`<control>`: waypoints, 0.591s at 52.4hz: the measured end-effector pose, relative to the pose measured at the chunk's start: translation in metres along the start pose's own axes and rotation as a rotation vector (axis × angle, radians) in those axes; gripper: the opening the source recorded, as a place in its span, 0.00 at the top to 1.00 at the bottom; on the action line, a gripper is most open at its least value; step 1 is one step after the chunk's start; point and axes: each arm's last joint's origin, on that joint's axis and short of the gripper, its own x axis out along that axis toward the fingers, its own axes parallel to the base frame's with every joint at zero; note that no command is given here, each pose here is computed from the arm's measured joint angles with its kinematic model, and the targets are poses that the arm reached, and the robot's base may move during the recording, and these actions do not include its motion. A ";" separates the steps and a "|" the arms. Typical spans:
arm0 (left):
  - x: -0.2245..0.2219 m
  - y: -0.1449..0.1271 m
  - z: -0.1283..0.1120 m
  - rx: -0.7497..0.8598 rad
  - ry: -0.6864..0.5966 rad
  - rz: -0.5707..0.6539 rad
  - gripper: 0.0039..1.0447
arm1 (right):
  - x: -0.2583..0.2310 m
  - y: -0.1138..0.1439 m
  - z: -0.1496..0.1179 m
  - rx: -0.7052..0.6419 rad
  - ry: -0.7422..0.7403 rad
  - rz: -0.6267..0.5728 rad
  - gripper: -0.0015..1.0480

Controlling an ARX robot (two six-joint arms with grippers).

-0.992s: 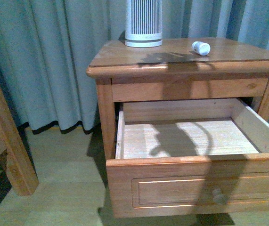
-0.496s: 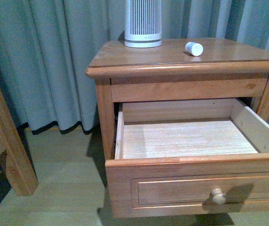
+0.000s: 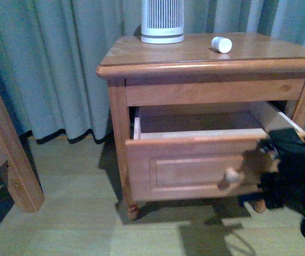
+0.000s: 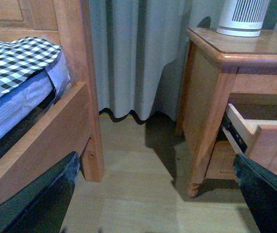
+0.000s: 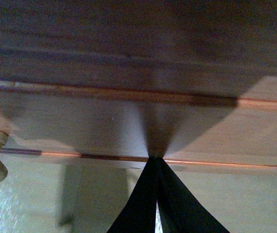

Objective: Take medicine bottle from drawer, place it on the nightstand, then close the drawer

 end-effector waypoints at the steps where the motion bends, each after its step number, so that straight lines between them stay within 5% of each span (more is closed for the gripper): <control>1: 0.000 0.000 0.000 0.000 0.000 0.000 0.06 | 0.004 0.000 0.003 -0.006 -0.004 -0.002 0.97; 13: 0.000 0.000 0.000 0.000 0.000 0.000 0.06 | 0.064 0.003 0.066 -0.064 -0.099 -0.014 0.97; 25: 0.000 0.000 0.000 0.000 0.000 0.000 0.06 | 0.083 0.006 0.062 -0.089 -0.056 0.000 0.97; 31: 0.000 0.000 0.000 0.000 0.000 0.000 0.06 | 0.058 0.006 0.061 0.000 -0.060 0.083 0.97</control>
